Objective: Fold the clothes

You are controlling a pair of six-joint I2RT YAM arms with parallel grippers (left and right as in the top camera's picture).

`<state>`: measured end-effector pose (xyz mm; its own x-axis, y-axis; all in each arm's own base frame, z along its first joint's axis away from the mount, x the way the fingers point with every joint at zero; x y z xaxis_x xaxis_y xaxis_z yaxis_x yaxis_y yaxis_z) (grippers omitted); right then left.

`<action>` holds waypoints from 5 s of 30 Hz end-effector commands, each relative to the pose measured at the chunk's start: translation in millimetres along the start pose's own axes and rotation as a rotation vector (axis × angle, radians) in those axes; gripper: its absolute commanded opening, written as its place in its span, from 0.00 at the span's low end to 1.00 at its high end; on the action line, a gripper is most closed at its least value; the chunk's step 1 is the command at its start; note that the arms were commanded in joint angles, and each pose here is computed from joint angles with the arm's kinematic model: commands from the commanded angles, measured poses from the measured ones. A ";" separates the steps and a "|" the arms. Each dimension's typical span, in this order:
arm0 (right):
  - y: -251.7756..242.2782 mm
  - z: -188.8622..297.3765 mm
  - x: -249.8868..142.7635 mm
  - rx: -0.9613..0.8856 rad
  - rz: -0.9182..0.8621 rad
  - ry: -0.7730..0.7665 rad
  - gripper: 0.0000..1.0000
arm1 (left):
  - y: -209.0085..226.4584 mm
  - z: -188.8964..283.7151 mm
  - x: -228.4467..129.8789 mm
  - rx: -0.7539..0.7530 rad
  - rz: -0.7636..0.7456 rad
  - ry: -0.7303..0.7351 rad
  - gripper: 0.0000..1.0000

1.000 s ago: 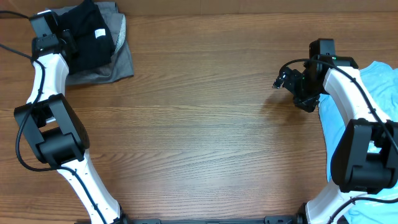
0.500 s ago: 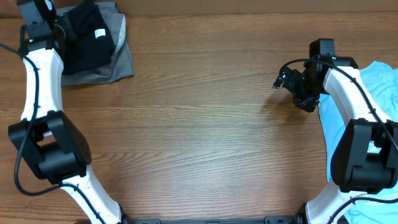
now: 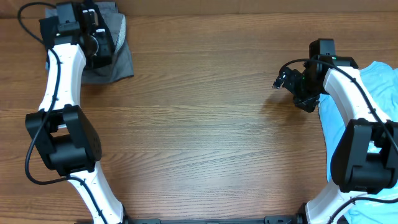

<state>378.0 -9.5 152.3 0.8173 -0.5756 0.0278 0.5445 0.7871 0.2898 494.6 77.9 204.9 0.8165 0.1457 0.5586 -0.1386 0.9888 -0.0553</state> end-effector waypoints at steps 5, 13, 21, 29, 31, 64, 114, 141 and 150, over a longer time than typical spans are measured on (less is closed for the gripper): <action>6.1 14.8 2.7 0.021 0.014 -0.046 1.00 | -9.7 -0.5 -5.1 -0.020 -0.012 0.035 0.42; 6.1 14.8 2.7 0.021 0.014 -0.046 1.00 | -14.6 9.0 -13.7 -0.072 0.026 0.096 0.30; 6.1 14.8 2.7 0.021 0.014 -0.046 1.00 | -25.2 81.8 3.3 -0.123 0.009 -0.021 0.40; 6.2 14.9 2.7 0.022 0.014 -0.046 1.00 | -7.4 138.2 -17.6 0.065 0.147 0.046 0.69; 6.1 14.8 2.7 0.021 0.014 -0.046 1.00 | 3.2 133.4 -32.0 0.142 0.227 0.124 0.69; 6.1 14.8 2.7 0.021 0.014 -0.046 1.00 | 15.3 3.8 -92.0 0.043 0.200 -0.001 0.73; 6.1 14.8 2.7 0.021 0.014 -0.046 1.00 | -39.5 -29.1 -78.9 -0.247 -0.055 -0.069 0.32; 6.1 14.8 2.7 0.021 0.014 -0.046 1.00 | -35.0 58.2 -23.8 -0.097 -0.074 -0.395 0.20; 6.1 14.8 2.7 0.021 0.014 -0.046 1.00 | -28.3 -14.5 -44.2 -0.058 -0.060 -0.284 0.21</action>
<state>378.1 -9.5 152.3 0.8173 -0.5756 0.0281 0.5444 0.7871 0.2900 466.3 38.6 186.9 0.6040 0.0665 0.7942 -0.0224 0.9975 -0.0666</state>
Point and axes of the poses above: each gripper's point midway between its finger pads, its own z axis back along the fingers, its own y axis along the line the jaws close on, x = y × z, the point moved 9 cm from there along z, back along the fingers, and after that the axes turned 1 degree about -z, right-handed, at the moved point
